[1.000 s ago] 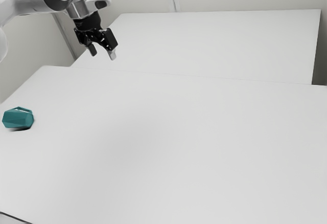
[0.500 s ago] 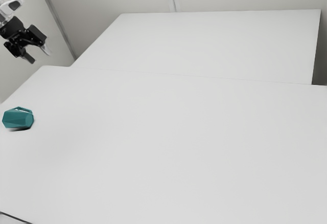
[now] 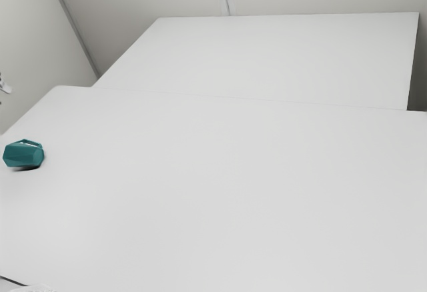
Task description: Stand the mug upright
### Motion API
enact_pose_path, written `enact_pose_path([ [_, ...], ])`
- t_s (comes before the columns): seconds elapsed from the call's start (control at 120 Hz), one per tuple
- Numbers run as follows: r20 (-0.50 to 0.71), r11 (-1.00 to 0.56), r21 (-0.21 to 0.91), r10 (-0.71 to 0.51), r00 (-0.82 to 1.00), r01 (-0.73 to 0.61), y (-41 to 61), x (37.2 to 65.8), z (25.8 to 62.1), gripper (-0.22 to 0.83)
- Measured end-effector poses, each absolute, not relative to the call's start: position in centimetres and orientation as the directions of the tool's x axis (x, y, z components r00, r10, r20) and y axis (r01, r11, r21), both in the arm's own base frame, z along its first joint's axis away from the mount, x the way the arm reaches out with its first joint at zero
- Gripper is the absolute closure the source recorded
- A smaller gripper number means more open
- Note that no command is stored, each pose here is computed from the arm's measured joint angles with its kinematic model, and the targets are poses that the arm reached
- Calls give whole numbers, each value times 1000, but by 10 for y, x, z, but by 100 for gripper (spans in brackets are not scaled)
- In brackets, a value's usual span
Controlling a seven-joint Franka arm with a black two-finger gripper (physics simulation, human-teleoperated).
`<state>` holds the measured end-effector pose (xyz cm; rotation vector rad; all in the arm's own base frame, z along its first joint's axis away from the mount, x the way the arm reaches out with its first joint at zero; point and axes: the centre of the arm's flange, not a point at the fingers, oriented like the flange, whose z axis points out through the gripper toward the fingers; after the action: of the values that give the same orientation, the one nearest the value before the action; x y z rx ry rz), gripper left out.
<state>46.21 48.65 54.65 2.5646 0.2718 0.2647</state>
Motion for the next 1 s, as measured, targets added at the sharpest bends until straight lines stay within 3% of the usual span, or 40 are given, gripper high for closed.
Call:
enact_pose_path([
  [0.233, 193, -780, 613, 305, 933, 128, 565, 401, 498, 0],
  [0.417, 241, -761, 647, 273, 931, 56, 593, 416, 434, 0],
  [0.667, 297, -733, 679, 302, 906, 22, 619, 408, 374, 0],
  [1.0, 353, -781, 624, 313, 882, 27, 650, 392, 346, 0],
])
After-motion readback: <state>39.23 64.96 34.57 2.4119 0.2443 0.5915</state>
